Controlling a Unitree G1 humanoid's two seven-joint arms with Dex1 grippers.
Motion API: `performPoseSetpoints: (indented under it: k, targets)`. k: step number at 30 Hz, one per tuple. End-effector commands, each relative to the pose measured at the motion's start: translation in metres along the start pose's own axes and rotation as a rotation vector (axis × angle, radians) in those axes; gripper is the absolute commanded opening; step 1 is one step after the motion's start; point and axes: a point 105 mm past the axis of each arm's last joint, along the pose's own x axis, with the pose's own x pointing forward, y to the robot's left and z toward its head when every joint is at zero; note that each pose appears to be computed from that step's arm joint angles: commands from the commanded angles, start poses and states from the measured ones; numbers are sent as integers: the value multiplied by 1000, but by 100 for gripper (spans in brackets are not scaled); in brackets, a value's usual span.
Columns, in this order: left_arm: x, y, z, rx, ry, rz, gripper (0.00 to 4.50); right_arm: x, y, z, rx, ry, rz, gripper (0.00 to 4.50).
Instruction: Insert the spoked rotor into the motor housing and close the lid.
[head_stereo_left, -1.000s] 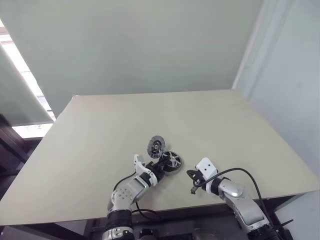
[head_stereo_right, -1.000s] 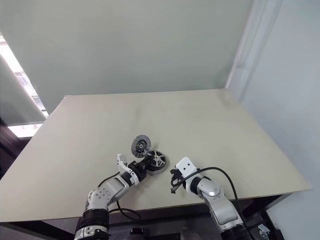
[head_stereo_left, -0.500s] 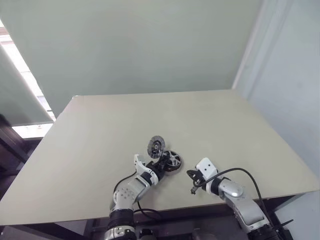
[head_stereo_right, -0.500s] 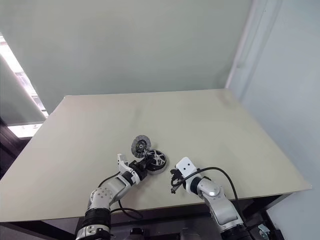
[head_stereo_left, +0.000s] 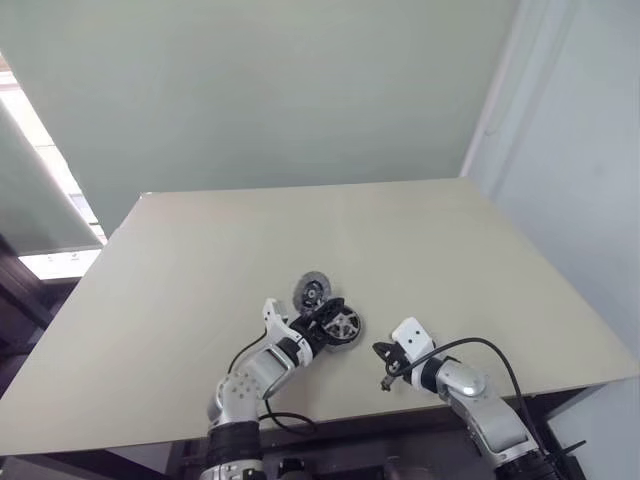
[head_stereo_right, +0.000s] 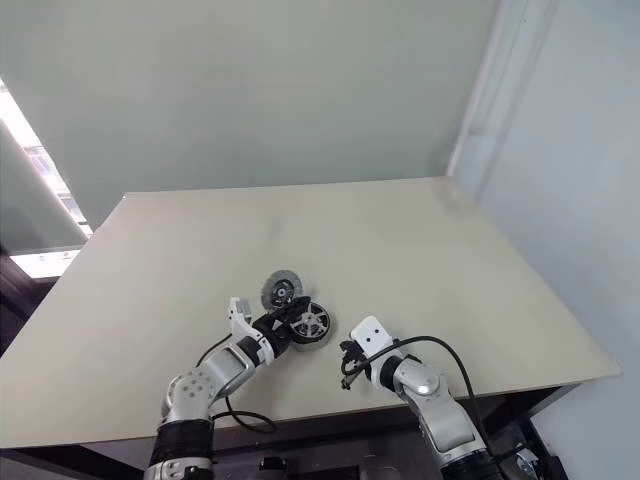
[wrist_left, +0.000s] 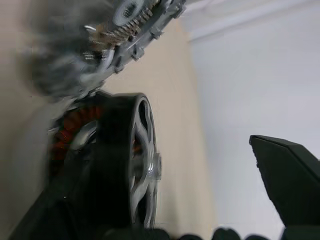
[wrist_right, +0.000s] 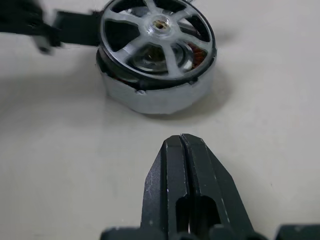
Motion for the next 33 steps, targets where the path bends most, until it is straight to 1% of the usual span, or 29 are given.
performPoseSetpoints:
  k: [1, 3, 6, 10, 12, 14, 18, 21, 22, 25, 28, 32, 33]
  targets:
    - [-13, -29, 12, 140, -9, -32, 448, -1, -4, 13, -20, -51, -17, 0]
    - [-22, -33, 18, 211, -14, -3, 448, -1, -5, 12, -18, -50, -17, 0]
    - [-35, -47, 27, 316, -29, -10, 448, 1, -4, 12, -16, -49, -13, 0]
    - [-49, -59, 28, 449, 1, -25, 448, 3, -4, 12, -18, -52, -3, 0]
    - [-54, -59, 25, 543, 45, -17, 448, 4, -3, 13, -19, -54, 1, 0]
    - [-55, -56, 22, 589, 73, -12, 448, 6, -3, 13, -20, -56, 5, 0]
    - [-44, -37, 13, 793, 125, 52, 448, 7, -1, 14, -21, -62, 11, 0]
    - [-33, -33, 5, 820, 136, 25, 386, 8, -1, 15, -22, -63, 12, 0]
    - [-27, -31, 1, 840, 139, 21, 355, 8, 0, 15, -23, -64, 12, 0]
    - [-8, -24, -6, 918, 142, 28, 245, 6, 0, 14, -24, -64, 11, 0]
    - [15, -22, -7, 983, 99, 34, 142, 5, 0, 14, -24, -64, 4, 0]
    - [31, -17, -7, 1036, 68, 60, 4, 3, 1, 13, -22, -64, -1, 0]
    - [34, -14, -8, 1044, 77, 65, 4, 3, 2, 13, -21, -65, -3, 0]
